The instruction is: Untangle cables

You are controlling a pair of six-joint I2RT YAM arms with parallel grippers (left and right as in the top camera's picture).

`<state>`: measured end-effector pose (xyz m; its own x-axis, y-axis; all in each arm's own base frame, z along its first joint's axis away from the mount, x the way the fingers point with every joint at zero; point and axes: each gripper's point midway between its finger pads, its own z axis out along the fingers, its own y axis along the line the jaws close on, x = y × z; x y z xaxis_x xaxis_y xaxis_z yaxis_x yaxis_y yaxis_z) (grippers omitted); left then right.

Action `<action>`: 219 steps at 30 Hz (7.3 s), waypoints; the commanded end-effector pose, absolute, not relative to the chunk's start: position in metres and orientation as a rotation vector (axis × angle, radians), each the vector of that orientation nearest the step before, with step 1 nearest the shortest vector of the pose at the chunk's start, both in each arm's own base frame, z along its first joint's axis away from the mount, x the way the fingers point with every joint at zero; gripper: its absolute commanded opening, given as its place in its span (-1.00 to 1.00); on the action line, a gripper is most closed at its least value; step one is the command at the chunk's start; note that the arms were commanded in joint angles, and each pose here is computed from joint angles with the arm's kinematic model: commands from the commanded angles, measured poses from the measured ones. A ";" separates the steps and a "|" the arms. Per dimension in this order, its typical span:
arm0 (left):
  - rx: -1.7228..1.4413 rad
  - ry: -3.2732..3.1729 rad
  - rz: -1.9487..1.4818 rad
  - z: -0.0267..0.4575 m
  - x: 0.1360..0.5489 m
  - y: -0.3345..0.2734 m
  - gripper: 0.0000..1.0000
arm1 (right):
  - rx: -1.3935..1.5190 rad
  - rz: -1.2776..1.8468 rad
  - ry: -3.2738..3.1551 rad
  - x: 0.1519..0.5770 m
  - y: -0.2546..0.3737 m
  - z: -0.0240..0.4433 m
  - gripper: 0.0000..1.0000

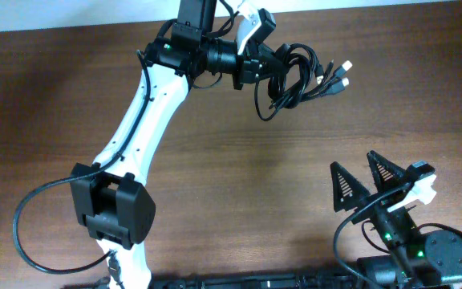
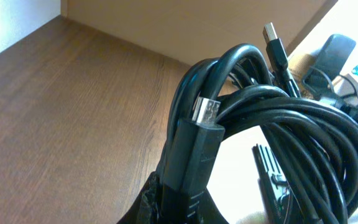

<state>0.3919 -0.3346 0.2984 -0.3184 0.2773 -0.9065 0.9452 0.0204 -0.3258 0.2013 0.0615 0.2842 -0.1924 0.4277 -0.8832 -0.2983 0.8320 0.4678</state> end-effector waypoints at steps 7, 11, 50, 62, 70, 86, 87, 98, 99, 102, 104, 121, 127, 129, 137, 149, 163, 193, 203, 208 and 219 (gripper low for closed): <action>1.445 1.233 -1.130 0.383 0.353 -0.323 -1.00 | -0.118 0.812 1.544 0.198 0.095 0.415 0.97; 1.462 1.190 -1.101 0.393 0.345 -0.322 -1.00 | -0.162 0.810 1.491 0.199 0.098 0.428 0.97; 1.726 1.158 -0.968 0.370 0.264 -0.362 -1.00 | -0.100 -0.154 2.161 0.313 -0.010 0.333 0.98; 1.732 1.230 -0.924 0.372 0.255 -0.348 -1.00 | 0.036 -0.470 1.907 0.332 -0.056 0.394 0.97; 1.748 1.229 -0.918 0.369 0.254 -0.347 -1.00 | 0.046 -0.459 1.851 0.336 -0.055 0.406 0.97; 1.391 1.644 -0.482 0.363 0.346 -0.329 -1.00 | -0.235 -0.094 1.963 0.279 0.009 0.383 0.97; 1.356 1.649 -0.497 0.368 0.348 -0.331 -1.00 | -0.269 -0.034 1.953 0.275 0.019 0.384 0.97; 0.801 1.809 -0.786 0.413 0.389 -0.317 -1.00 | 0.189 0.443 2.014 0.266 0.041 0.378 0.98; 0.812 1.799 -0.821 0.415 0.387 -0.317 -1.00 | 0.205 0.455 2.004 0.267 0.041 0.380 0.97; 0.886 1.756 -0.935 0.420 0.374 -0.322 -1.00 | 0.159 0.502 1.954 0.271 0.049 0.393 0.98; 1.015 1.669 -0.973 0.424 0.358 -0.329 -1.00 | 0.061 0.563 1.922 0.271 0.062 0.403 0.97; 1.442 1.182 -1.149 0.441 0.293 -0.331 -1.00 | -0.226 0.879 1.826 0.254 0.115 0.430 0.97; 1.464 1.143 -1.189 0.444 0.285 -0.331 -1.00 | -0.271 0.842 1.798 0.267 0.115 0.432 0.98; 1.459 1.152 -1.177 0.443 0.287 -0.331 -1.00 | -0.303 0.891 1.807 0.266 0.121 0.430 0.98; 1.433 1.200 -1.105 0.439 0.299 -0.333 -1.00 | -0.351 0.981 1.832 0.266 0.132 0.423 0.19; 1.461 1.148 -1.106 0.443 0.286 -0.348 0.54 | -0.287 0.940 1.885 0.279 0.125 0.410 -0.92; 0.712 1.879 -1.357 0.433 0.366 -0.289 0.98 | -0.223 0.744 1.730 0.297 0.102 0.444 -0.92; 1.371 1.256 -1.582 0.471 0.272 -0.303 0.30 | -0.656 0.742 1.481 0.256 0.136 0.477 -0.92; 1.324 1.310 -1.503 0.467 0.283 -0.312 -1.00 | -0.610 0.727 1.533 0.261 0.131 0.468 -0.41; 1.219 1.396 -1.371 0.462 0.314 -0.305 -1.00 | -0.389 0.590 1.750 0.283 0.101 0.429 0.75; 1.355 1.212 -0.957 0.444 0.341 -0.295 -1.00 | -0.369 0.368 1.755 0.267 0.077 0.428 0.87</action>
